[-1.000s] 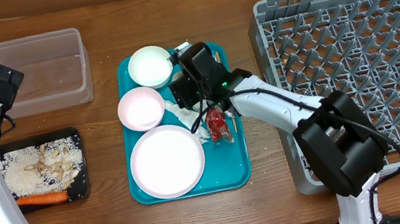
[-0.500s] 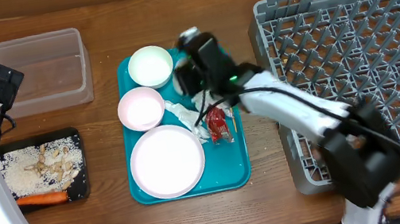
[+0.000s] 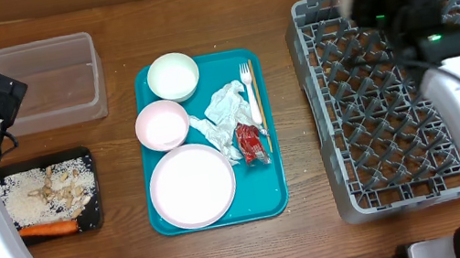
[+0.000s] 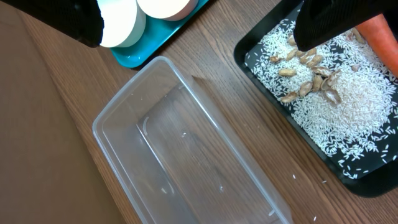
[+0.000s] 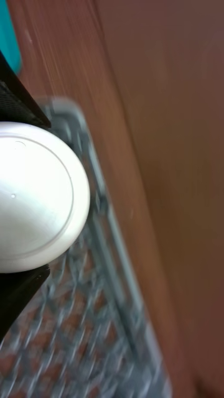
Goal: Sort waste into correct bins and load items into the dishwasher rack
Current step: 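Carry the white cup right and place it upside down in the dish rack, then move the right gripper to the white plate and grasp its edge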
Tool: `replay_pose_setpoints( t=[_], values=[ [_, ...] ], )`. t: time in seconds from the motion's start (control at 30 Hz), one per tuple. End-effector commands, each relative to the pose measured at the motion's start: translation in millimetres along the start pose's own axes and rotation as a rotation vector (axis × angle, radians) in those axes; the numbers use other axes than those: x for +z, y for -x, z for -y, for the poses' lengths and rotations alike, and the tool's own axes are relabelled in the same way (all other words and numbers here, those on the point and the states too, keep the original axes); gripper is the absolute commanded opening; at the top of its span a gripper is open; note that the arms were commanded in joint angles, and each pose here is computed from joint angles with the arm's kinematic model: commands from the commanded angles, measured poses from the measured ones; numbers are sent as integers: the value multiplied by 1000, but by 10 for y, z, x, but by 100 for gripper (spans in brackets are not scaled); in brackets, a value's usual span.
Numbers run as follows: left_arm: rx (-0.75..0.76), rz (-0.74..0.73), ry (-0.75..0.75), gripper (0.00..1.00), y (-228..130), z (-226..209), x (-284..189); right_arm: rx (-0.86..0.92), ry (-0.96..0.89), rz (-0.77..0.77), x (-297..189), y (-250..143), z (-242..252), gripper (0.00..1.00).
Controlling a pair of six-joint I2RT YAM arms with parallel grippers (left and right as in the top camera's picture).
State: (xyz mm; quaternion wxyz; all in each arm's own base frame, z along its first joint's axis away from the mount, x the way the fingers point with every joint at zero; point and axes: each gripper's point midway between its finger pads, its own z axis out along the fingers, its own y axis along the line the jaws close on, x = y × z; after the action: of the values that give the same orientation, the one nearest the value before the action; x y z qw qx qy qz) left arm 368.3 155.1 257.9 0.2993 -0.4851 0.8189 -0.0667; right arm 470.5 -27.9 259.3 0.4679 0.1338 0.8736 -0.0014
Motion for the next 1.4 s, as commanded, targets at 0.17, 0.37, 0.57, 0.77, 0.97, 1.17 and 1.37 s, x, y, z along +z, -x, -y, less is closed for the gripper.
replay_pose_setpoints(
  t=[0.17, 0.37, 0.57, 0.77, 0.97, 1.17, 1.37],
  values=[
    [-15, 5, -9, 100, 10, 23, -38, 110, -193, -62, 171, -91, 1038, 66],
    [-15, 5, -9, 100, 10, 23, -38, 119, -213, -127, 295, -276, 1135, 81],
    [-15, 5, -9, 100, 10, 23, -38, 111, -200, -135, 255, -284, 1064, 93],
    [-15, 6, -9, 100, 10, 23, -40, 91, 8, -110, -89, -142, 514, 100],
    [-15, 5, -9, 100, 10, 23, -38, 24, 793, -156, -1067, -130, -1003, 100],
    [-15, 5, -9, 100, 10, 23, -38, -71, 737, -324, -1044, -726, -1564, 100],
    [-15, 5, -9, 100, 10, 23, -38, -207, 474, -506, -803, -1600, -1881, 100]
  ],
)
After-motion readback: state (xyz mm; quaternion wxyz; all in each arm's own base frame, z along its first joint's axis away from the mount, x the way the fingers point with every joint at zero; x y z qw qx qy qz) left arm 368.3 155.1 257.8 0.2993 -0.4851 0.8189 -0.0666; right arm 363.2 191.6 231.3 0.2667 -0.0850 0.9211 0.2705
